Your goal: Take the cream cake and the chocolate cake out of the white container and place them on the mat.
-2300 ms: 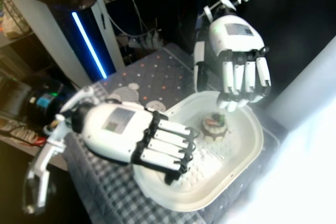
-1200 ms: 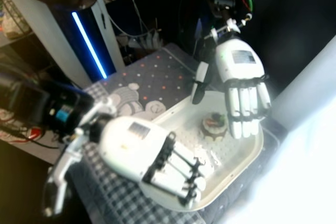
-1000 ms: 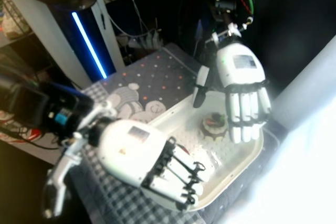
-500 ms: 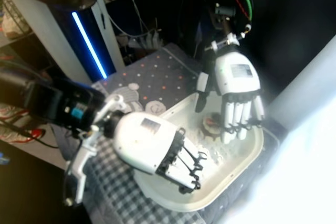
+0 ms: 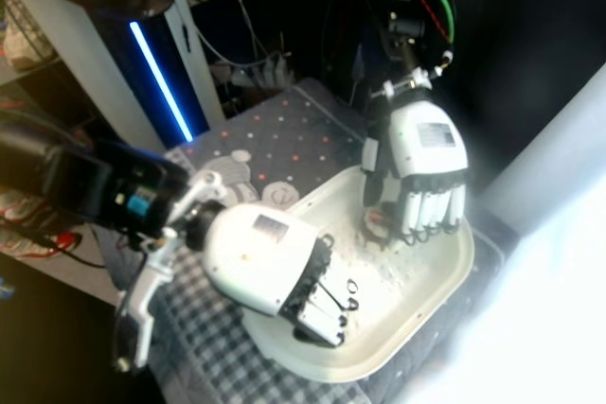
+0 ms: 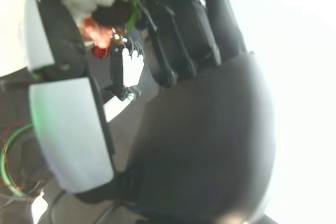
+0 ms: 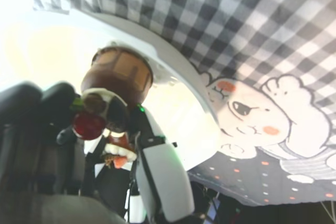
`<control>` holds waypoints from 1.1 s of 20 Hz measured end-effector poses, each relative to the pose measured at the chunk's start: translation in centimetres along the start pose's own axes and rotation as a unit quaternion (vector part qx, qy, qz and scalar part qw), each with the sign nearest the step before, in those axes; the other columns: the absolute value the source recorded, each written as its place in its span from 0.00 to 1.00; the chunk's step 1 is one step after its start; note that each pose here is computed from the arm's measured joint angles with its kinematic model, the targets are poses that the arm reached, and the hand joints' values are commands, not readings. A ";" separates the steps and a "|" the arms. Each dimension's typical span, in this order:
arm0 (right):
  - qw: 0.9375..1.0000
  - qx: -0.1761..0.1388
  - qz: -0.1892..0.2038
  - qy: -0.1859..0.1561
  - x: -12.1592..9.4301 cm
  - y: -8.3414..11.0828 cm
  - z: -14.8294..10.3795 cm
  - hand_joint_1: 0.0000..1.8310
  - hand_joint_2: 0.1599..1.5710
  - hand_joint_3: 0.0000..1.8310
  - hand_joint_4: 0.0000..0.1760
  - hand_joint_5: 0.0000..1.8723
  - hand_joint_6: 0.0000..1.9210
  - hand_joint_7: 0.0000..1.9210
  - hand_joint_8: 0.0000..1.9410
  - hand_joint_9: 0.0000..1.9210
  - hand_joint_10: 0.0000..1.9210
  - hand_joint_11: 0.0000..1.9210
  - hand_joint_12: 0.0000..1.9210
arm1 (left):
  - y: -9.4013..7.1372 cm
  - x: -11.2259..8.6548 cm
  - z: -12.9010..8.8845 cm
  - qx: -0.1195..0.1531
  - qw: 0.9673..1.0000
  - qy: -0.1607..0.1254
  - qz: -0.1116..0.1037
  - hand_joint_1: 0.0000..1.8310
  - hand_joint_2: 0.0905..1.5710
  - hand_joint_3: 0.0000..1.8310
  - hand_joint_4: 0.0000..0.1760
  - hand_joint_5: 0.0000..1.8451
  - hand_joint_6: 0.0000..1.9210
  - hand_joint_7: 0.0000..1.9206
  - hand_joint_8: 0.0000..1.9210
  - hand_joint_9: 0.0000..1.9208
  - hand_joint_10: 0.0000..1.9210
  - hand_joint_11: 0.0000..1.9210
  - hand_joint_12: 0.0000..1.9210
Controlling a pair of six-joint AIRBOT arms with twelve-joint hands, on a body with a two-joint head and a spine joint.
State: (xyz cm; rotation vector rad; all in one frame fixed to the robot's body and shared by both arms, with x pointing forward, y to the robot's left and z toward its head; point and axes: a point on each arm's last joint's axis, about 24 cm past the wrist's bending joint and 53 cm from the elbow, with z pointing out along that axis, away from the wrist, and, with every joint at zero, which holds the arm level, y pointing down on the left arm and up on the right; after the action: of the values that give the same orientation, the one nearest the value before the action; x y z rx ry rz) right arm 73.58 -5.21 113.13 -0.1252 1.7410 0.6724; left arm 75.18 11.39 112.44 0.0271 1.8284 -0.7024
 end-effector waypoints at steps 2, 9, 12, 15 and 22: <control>1.000 -0.015 -0.003 -0.007 -0.1 1.3 -0.3 0.75 0.70 0.00 0.00 0.47 0.50 0.49 0.55 0.42 0.76 0.31 0.88 | -0.1 -0.4 -0.4 0.002 1.000 -0.006 -0.001 0.80 0.77 0.00 0.00 0.36 0.72 0.41 0.65 0.37 0.73 0.26 0.96; 0.992 -0.059 -0.001 -0.110 -7.0 2.8 -5.5 0.68 0.71 0.00 0.00 0.46 0.49 0.50 0.67 0.49 0.76 0.44 0.99 | -2.7 -4.2 -3.7 0.048 0.996 -0.074 0.006 0.73 0.76 0.00 0.00 0.37 0.67 0.42 0.67 0.38 0.78 0.29 0.80; 0.985 -0.091 -0.025 -0.142 -8.7 5.2 -8.1 0.67 0.71 0.00 0.00 0.41 0.66 0.53 0.53 0.48 0.55 0.37 0.85 | -5.0 -4.3 -6.2 0.083 0.992 -0.093 0.024 0.73 0.75 0.00 0.00 0.38 0.68 0.43 0.62 0.40 0.77 0.30 0.80; 0.979 -0.123 -0.048 -0.154 -8.4 7.4 -10.7 0.68 0.73 0.00 0.00 0.43 0.52 0.47 0.71 0.50 0.75 0.44 0.95 | -6.3 -4.2 -9.2 0.105 0.988 -0.105 0.041 0.74 0.73 0.00 0.00 0.40 0.67 0.46 0.55 0.43 0.72 0.34 0.75; 0.983 -0.130 -0.043 -0.125 -3.9 7.9 -15.8 0.70 0.70 0.00 0.00 0.47 0.54 0.54 0.57 0.27 0.78 0.20 0.97 | -10.0 -1.8 -13.8 0.159 0.980 -0.110 0.053 0.73 0.74 0.00 0.00 0.38 0.64 0.43 0.61 0.47 0.72 0.39 0.75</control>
State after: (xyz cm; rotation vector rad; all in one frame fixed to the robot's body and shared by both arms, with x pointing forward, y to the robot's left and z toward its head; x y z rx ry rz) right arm 57.78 -7.60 121.69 -0.2832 1.3942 0.8143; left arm 60.52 10.27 121.33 0.2450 1.4786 -0.8798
